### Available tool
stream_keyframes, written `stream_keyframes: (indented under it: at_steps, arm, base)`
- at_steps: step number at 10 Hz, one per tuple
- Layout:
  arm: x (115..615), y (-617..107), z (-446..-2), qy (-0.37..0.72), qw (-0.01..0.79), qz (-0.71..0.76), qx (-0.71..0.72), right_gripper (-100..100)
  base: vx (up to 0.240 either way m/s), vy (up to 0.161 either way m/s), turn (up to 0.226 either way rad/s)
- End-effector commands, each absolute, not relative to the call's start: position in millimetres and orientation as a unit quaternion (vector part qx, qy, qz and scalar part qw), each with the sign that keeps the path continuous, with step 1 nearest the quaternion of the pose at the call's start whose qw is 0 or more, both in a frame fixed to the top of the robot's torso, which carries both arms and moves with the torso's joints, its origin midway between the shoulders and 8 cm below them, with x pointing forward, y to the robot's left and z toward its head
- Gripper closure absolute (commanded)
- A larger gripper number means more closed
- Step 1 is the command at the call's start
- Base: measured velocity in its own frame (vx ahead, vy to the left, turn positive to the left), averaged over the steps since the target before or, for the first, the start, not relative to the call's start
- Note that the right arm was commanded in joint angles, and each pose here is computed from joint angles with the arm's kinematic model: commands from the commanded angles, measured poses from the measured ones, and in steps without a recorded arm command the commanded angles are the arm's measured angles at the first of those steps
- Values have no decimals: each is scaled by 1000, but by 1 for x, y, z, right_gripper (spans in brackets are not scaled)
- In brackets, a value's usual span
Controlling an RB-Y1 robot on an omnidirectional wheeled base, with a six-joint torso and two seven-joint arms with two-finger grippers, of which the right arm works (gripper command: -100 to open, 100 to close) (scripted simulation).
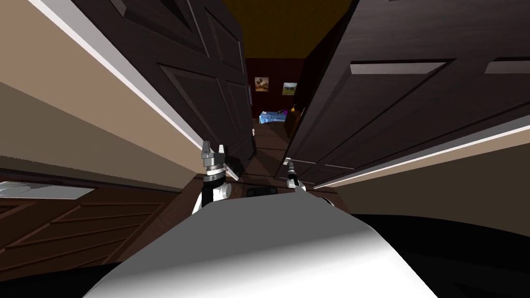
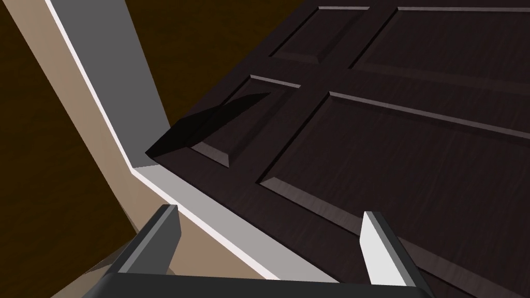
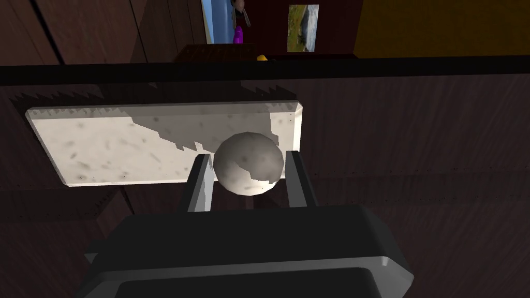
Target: Push the door open
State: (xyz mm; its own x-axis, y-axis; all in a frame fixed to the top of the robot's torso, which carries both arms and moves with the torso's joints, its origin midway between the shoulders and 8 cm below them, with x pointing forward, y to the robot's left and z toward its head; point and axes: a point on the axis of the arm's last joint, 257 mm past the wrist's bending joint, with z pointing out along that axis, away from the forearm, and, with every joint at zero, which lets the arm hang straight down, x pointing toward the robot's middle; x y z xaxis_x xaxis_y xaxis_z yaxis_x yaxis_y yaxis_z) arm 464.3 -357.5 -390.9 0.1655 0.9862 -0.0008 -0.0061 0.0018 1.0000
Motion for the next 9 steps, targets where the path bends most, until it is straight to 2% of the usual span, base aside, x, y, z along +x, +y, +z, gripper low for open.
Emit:
stream_keyframes:
  at_steps: [1, 4, 9]
  arm:
    - [464, -357, -391, 455, 541, 458, 538, 100]
    - [463, -361, -392, 452, 546, 452, 542, 100]
    - [464, -370, -389, 440, 557, 442, 548, 100]
  base:
    - [-10, 1, 0]
    - [33, 0, -19]
    - [173, -3, -51]
